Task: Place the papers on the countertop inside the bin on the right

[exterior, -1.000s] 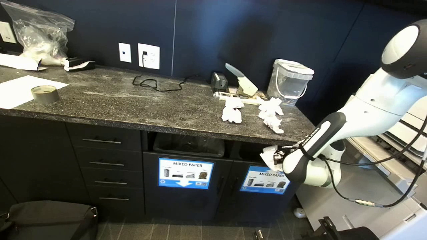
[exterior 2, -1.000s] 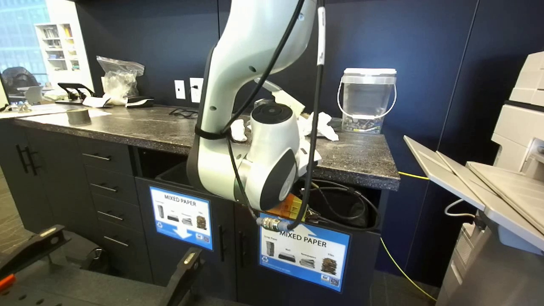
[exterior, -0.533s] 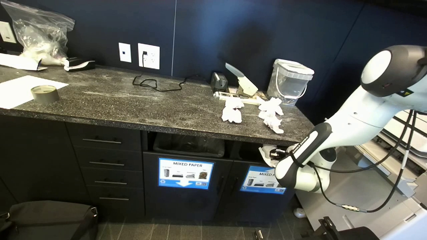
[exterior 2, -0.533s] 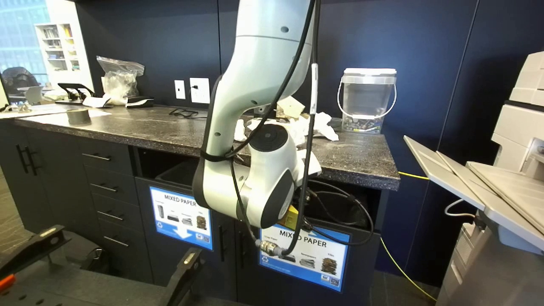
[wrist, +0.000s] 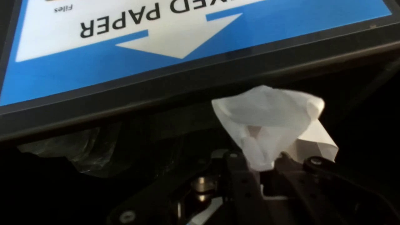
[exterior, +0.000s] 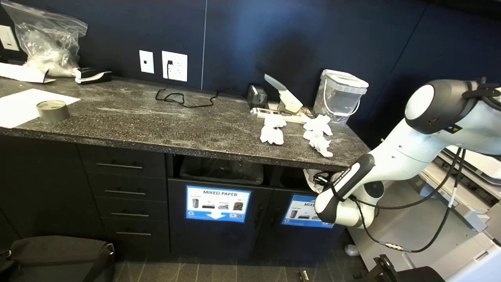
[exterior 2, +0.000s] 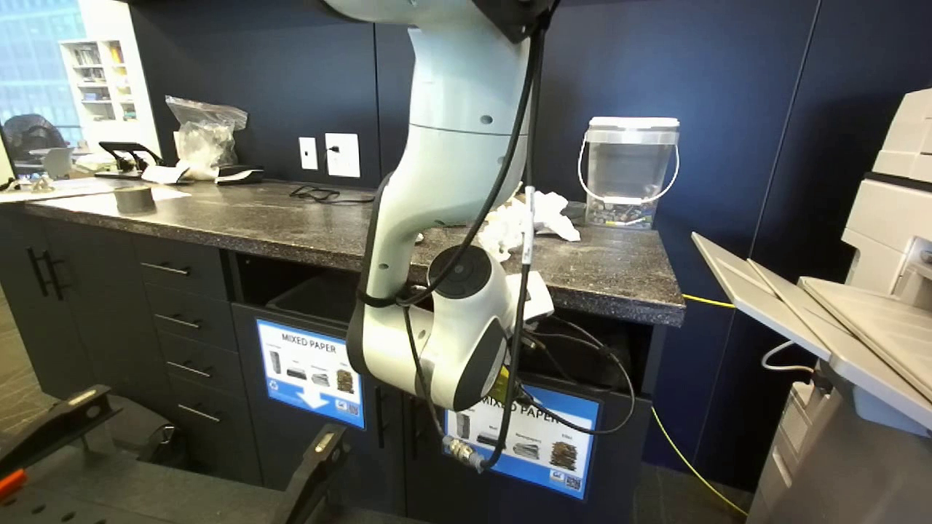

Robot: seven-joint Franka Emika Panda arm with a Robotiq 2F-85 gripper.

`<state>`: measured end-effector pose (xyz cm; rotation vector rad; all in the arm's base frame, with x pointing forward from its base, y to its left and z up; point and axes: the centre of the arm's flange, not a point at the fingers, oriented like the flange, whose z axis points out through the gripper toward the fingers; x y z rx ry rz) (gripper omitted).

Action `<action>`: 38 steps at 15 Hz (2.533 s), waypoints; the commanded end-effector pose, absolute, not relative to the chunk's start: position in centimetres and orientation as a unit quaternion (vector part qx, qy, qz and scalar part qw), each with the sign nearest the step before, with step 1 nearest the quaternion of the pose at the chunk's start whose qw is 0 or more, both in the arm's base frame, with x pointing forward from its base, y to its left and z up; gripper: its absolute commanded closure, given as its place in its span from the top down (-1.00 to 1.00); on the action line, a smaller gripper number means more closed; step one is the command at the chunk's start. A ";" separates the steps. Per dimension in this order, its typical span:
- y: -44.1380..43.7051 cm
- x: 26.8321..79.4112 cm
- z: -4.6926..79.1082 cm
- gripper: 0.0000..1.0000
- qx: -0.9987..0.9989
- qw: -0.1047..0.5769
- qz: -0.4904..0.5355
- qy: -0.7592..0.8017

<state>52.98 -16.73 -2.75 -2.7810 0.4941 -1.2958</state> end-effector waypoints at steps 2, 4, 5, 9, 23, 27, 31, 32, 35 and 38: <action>-17.1 55.9 -4.9 -0.73 -0.878 0.013 -0.449 0.168; -17.1 56.6 -5.4 -0.73 -0.875 0.016 -0.453 0.170; -17.1 56.8 -5.5 -0.73 -0.874 0.016 -0.454 0.170; -17.0 57.6 -6.0 -0.73 -0.871 0.016 -0.461 0.169; -17.0 57.9 -5.3 1.00 -0.889 -0.005 -0.431 0.153; -17.3 57.0 -3.9 1.00 -0.898 -0.019 -0.420 0.130; -17.6 56.0 -2.1 1.00 -0.909 -0.036 -0.402 0.108; -17.8 55.7 -1.4 1.00 -0.916 -0.035 -0.388 0.098; -18.2 54.4 0.1 1.00 -0.938 -0.032 -0.334 0.089; -18.3 53.2 2.0 1.00 -0.960 -0.028 -0.270 0.070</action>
